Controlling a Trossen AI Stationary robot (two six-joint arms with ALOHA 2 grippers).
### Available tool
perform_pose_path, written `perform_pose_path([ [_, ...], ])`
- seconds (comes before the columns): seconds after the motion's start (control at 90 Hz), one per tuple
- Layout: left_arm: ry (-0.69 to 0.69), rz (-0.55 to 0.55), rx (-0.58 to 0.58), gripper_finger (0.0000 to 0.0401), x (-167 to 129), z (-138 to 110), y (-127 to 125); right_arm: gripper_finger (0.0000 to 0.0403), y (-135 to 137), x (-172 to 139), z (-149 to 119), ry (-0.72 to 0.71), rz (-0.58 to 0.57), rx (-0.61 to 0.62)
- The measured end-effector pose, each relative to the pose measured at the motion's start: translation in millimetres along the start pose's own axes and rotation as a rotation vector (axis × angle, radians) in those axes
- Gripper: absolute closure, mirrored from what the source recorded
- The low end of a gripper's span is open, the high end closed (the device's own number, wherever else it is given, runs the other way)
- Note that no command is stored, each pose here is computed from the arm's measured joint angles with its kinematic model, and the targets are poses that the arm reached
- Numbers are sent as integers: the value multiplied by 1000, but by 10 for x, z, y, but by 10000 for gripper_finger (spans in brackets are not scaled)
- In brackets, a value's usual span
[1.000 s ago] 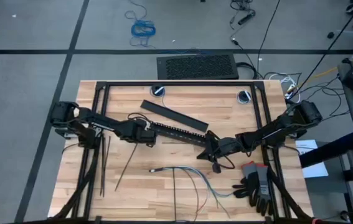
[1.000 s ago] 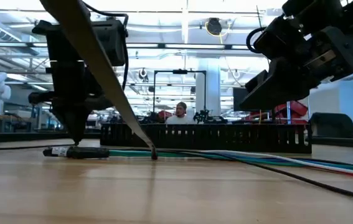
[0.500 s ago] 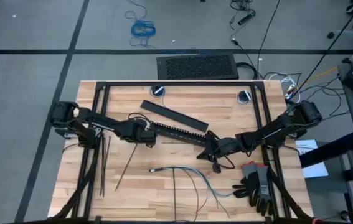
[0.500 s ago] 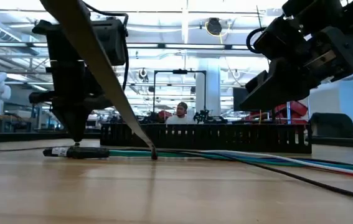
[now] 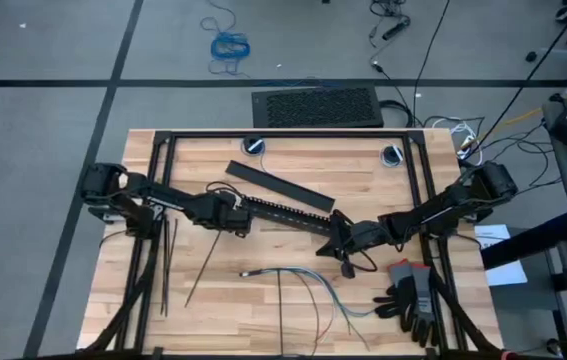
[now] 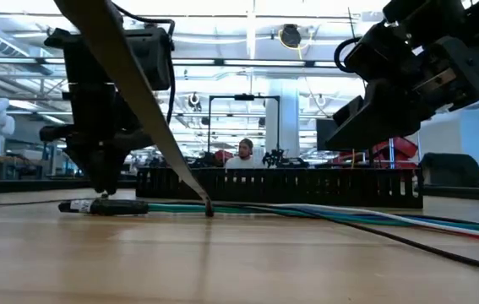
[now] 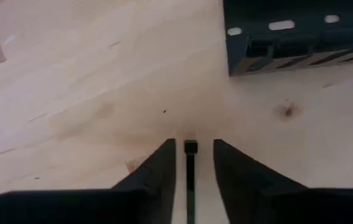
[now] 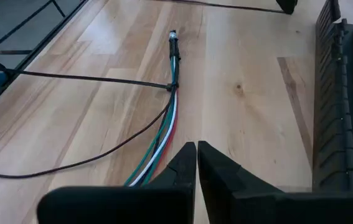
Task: Ziptie cables
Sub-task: Wrap the cable wires with the black zip tie
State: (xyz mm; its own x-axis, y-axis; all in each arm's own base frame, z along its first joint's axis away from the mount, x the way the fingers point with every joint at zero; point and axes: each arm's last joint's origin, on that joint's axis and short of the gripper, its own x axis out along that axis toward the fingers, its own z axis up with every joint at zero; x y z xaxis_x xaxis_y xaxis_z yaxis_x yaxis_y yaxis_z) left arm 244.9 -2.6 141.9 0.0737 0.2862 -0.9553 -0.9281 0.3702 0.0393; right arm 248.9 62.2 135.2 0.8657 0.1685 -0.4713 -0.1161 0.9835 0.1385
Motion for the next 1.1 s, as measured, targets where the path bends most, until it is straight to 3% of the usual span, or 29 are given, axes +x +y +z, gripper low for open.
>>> perform_pose_path([
  [0.233, 21, 18, -8, 291, 93, -9, 6, 394, 0, 0, 0, 0, 0, 6],
  [0.656, 26, 3, -25, 390, 119, 18, -2, 394, 0, 0, -1, 1, 0, 9],
  [1.1, 8, 15, -47, 392, 53, 64, -50, 394, -1, 0, -4, 4, -1, 9],
])
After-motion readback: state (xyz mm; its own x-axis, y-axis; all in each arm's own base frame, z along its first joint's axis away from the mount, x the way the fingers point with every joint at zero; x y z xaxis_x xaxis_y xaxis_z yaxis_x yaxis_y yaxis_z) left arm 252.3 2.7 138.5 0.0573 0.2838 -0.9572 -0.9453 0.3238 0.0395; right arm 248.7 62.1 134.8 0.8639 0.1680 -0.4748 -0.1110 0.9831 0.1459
